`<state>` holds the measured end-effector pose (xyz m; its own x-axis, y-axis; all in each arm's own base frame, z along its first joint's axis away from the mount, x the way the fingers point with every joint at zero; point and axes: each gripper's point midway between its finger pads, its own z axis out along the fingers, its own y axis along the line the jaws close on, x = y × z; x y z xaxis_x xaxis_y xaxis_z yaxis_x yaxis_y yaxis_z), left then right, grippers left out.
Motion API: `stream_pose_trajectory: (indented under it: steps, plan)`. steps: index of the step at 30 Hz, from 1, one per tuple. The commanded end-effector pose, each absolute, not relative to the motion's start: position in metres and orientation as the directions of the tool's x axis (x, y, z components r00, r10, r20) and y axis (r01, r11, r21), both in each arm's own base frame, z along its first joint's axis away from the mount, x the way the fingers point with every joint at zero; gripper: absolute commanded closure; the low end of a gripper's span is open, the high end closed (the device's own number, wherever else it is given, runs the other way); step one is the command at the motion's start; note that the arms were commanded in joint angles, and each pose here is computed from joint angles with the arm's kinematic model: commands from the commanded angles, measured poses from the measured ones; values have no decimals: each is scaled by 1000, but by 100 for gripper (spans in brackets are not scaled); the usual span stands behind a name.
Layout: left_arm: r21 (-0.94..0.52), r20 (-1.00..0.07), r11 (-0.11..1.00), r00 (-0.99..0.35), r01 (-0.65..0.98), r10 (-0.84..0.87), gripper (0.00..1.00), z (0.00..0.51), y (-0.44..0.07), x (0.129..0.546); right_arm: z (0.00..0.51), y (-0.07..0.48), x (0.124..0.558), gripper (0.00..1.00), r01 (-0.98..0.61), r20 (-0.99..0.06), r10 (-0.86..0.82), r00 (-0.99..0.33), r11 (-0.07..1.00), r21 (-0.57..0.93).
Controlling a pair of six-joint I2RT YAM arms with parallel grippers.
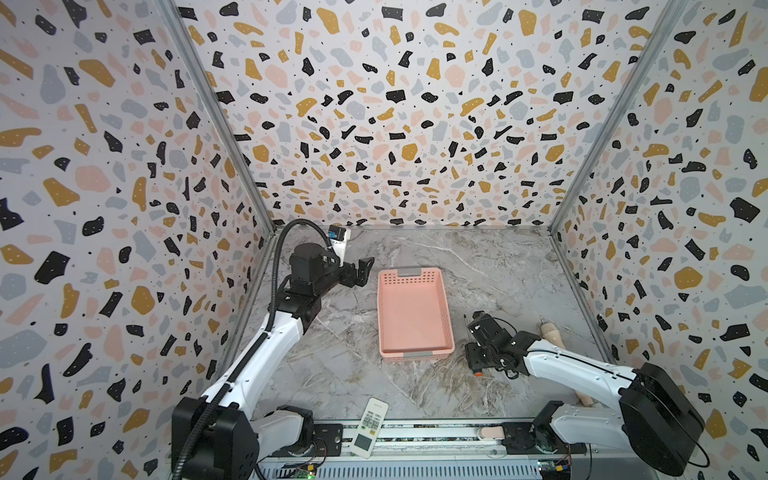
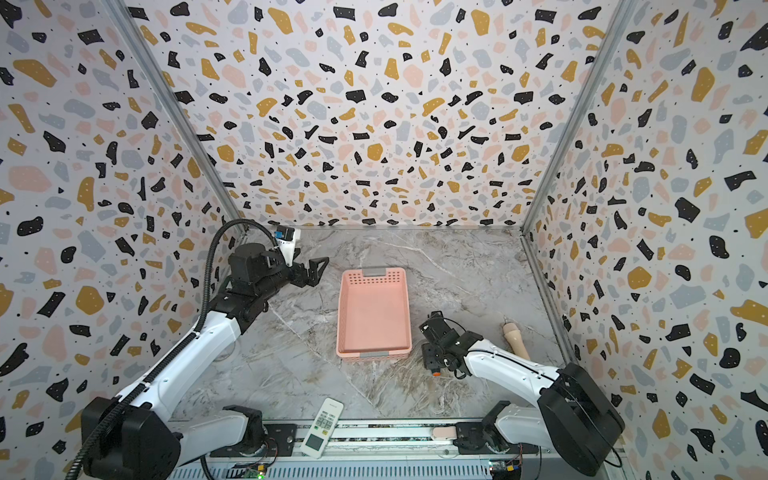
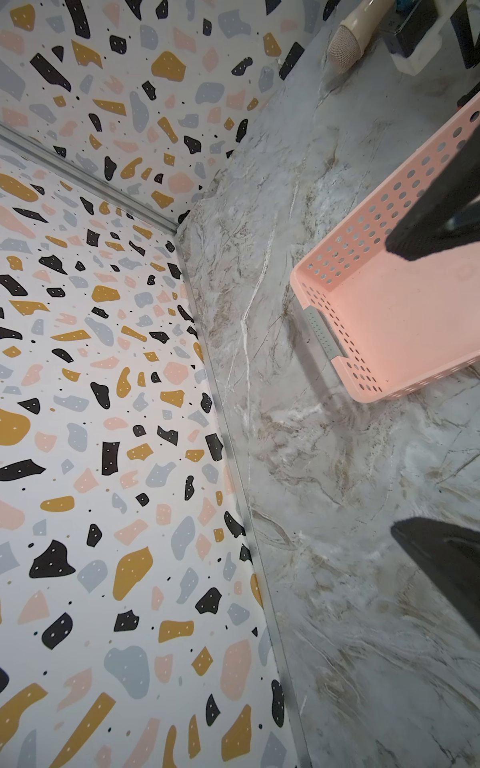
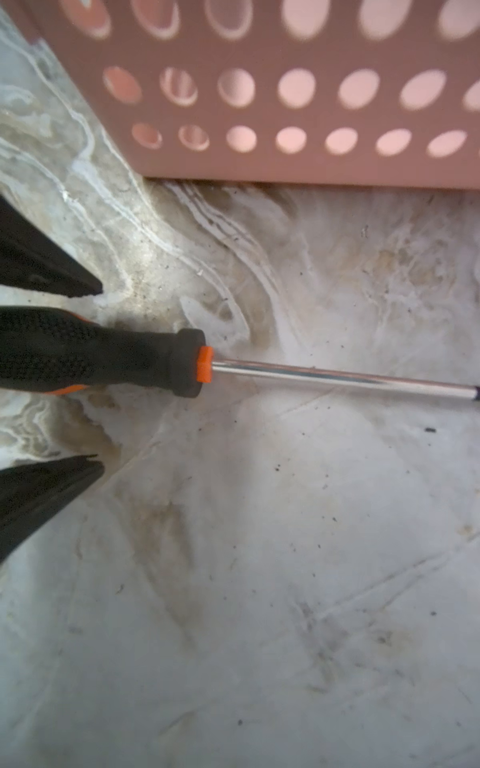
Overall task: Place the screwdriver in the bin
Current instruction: 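Lower the right gripper and close it on the black-and-orange screwdriver handle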
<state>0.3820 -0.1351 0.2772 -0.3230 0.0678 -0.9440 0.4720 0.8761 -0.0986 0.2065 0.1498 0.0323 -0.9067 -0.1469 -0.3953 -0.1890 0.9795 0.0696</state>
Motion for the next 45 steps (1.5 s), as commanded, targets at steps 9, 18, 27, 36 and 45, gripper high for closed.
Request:
stream_pose_trajectory:
  steps: [9,18,27,36,45]
  plan:
    - [-67,-952,893,-296,445,76,0,291,-130,389,25,147,198,51,-176,-379,-141,-915,983,59]
    - [-62,-951,898,-300,435,80,1,290,-128,390,21,151,199,58,-185,-370,-149,-917,981,64]
    - [-59,-950,904,-301,424,79,0,291,-126,390,20,152,200,58,-187,-369,-149,-917,980,68]
    - [-54,-949,911,-305,409,81,0,289,-123,391,20,157,201,69,-202,-365,-160,-917,976,79]
    - [-55,-948,914,-308,402,79,0,289,-122,392,32,162,205,78,-207,-405,-146,-903,972,112]
